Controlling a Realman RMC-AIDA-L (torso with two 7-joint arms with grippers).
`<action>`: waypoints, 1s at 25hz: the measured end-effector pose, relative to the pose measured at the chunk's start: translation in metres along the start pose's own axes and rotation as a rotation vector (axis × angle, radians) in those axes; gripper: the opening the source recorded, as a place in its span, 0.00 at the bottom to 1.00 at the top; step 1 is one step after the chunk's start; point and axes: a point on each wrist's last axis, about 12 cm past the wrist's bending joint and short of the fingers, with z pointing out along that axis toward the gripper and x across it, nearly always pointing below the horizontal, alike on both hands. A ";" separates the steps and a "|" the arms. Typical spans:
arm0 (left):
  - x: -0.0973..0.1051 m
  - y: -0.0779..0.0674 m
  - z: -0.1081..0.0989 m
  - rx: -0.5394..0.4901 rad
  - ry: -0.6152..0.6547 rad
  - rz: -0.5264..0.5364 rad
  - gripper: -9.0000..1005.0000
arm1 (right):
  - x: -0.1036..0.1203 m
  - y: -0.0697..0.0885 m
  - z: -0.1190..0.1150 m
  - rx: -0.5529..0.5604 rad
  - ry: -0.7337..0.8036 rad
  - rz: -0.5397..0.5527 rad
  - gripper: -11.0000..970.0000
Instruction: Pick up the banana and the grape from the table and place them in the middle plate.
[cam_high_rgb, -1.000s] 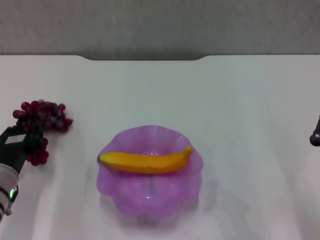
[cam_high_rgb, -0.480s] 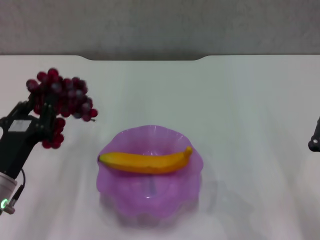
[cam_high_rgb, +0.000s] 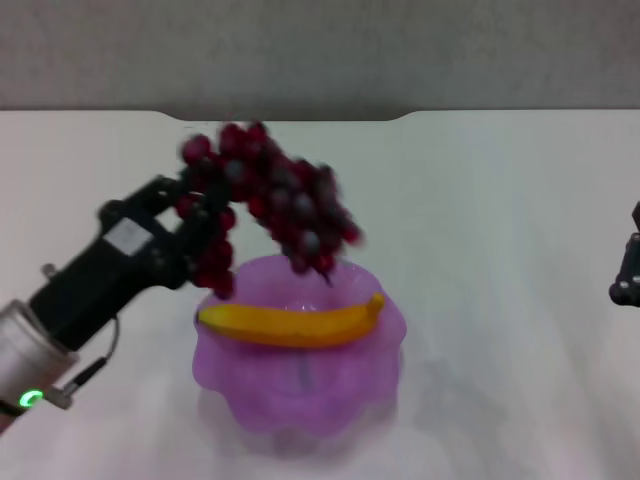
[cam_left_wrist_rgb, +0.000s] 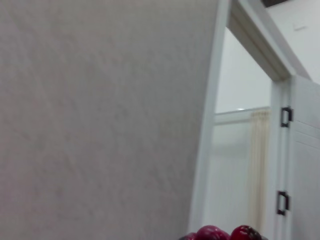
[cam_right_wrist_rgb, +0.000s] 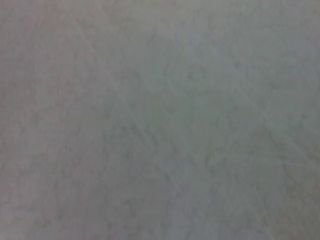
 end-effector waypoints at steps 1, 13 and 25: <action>0.003 -0.002 0.003 0.013 0.010 0.001 0.35 | 0.000 0.001 0.001 -0.005 -0.002 0.000 0.01; 0.042 -0.024 0.020 0.104 0.179 0.102 0.34 | -0.002 0.005 0.004 -0.030 -0.012 0.003 0.01; 0.066 -0.025 0.031 0.052 0.351 0.147 0.33 | -0.002 0.006 0.005 -0.033 -0.014 0.003 0.01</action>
